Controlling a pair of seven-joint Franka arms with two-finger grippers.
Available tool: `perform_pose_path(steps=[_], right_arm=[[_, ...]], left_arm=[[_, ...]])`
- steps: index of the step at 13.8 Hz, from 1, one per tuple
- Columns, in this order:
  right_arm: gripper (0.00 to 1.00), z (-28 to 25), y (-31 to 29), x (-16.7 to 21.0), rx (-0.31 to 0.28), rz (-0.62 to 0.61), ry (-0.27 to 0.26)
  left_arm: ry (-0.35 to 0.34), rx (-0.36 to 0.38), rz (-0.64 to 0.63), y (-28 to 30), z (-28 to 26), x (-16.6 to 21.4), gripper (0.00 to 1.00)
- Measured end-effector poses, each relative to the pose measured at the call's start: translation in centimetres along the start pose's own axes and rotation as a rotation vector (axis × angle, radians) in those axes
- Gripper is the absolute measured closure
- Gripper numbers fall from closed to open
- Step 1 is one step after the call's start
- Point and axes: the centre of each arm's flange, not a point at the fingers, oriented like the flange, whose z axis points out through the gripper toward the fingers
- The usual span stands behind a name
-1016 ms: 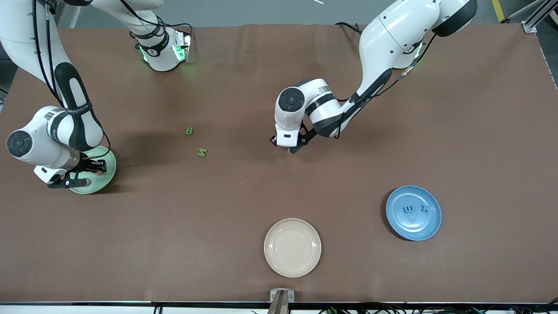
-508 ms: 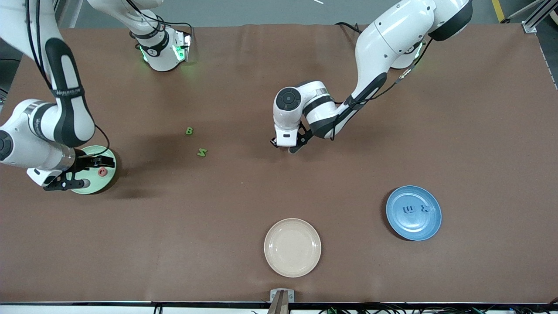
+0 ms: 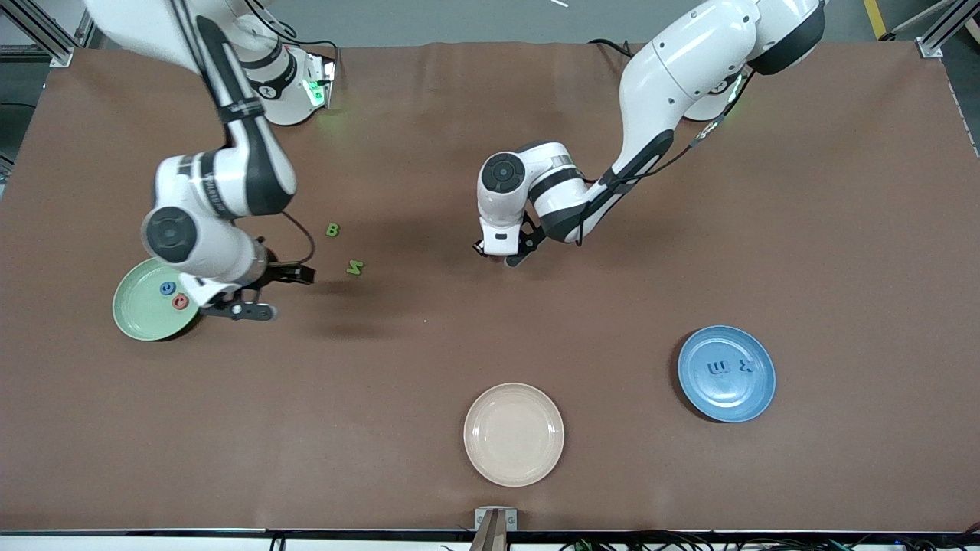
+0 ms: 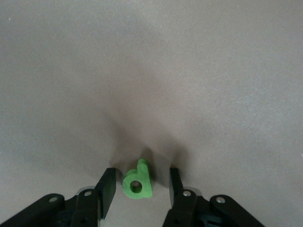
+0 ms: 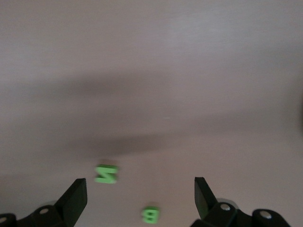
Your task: Sort upper and lower case letters into plates
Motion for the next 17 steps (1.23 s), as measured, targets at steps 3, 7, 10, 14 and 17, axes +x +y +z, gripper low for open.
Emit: perform_pose_path(steps=[3, 7, 10, 14, 17], right_arm=[[0.00, 3.4, -2.2, -1.3, 0.037, 0.014, 0.046], [0.00, 8.7, -2.2, -3.9, 0.030, 0.014, 0.085], [0.02, 10.1, -2.1, -4.8, 0.019, 0.040, 0.065], [0.07, 11.3, -5.0, -6.5, 0.001, 0.066, 0.053], [0.10, 12.4, -4.8, -6.5, -0.012, 0.072, 0.051]], left_arm=[[0.000, -0.006, 0.001, 0.1, -0.1, 0.0, 0.59], [0.012, -0.023, -0.006, 0.6, -0.7, 1.0, 0.72], [0.100, -0.107, -0.020, 2.5, -4.4, 6.9, 0.72], [0.200, -0.139, 0.043, 1.7, -8.7, 21.3, 0.72], [0.227, -0.120, 0.121, -1.3, -10.1, 31.1, 0.72]])
